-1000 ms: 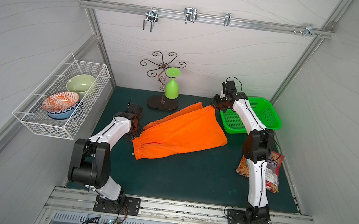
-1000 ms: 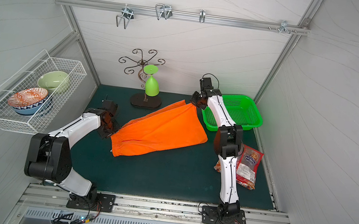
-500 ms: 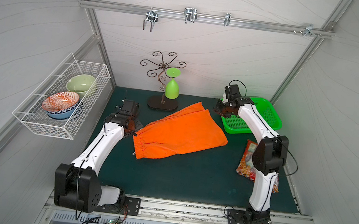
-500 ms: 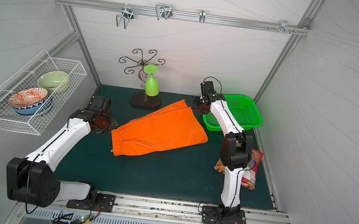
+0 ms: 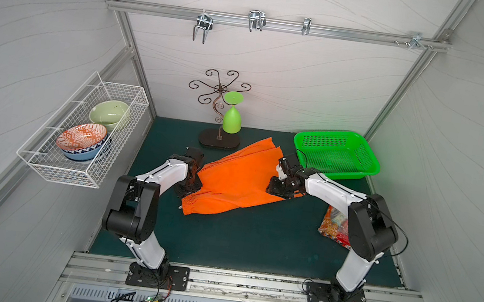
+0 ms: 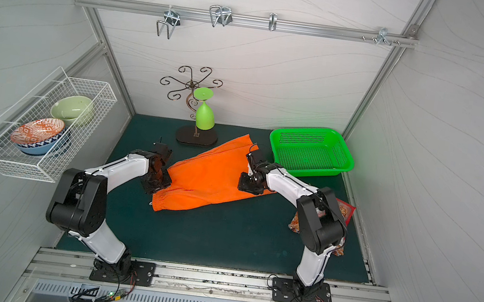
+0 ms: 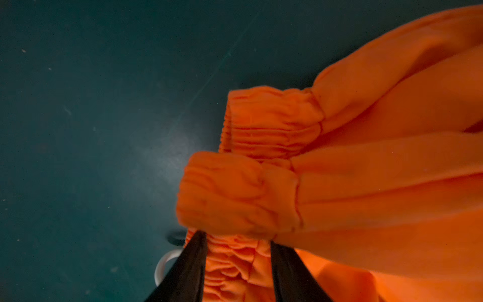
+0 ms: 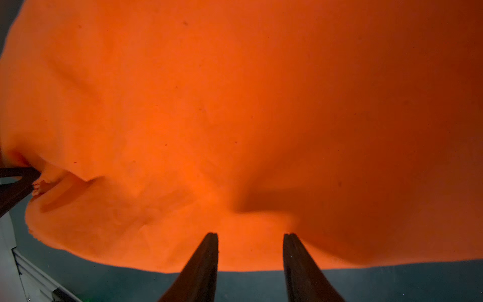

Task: Roll up the shorts
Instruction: Adjust the shorts at the center of the board.

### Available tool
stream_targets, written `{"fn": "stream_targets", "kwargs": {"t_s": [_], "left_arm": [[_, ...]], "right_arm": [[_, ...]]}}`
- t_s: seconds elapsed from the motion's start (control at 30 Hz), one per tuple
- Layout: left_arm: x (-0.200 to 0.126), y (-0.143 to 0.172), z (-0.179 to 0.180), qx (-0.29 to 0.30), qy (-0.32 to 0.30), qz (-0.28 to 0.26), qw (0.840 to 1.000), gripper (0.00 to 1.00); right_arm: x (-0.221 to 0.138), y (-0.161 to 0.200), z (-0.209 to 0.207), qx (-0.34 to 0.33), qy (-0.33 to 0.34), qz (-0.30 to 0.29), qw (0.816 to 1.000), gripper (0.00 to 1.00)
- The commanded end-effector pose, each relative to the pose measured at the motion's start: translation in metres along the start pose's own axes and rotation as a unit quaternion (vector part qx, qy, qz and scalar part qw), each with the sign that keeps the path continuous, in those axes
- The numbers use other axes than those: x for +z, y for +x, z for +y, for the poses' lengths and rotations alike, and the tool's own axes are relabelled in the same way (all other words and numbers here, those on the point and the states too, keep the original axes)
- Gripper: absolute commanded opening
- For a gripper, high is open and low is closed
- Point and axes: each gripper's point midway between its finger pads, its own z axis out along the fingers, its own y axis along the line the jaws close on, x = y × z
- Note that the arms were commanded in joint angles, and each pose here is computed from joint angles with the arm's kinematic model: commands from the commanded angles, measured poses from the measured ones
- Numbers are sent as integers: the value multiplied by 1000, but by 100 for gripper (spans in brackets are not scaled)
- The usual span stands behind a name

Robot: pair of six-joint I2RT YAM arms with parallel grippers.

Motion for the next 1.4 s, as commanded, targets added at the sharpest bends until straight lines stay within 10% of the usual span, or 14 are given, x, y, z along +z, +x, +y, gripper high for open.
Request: {"fn": "stream_targets", "kwargs": {"t_s": [0.0,0.57,0.93,1.37], "left_arm": [[5,26,5,3,1,32,999,44],[-44,232,7,220,99,225,944,39],[-133,149,-10,248,144,-2,958,55],[-88,138,4,216,109,-51,969,59]], "right_arm": [[12,-18,-13,19,16,-16,1000,44],[44,-95,-51,-10,94,-6,995,45],[0,-123,1,-22,44,-44,998,50],[45,-151,28,45,33,1,998,58]]}}
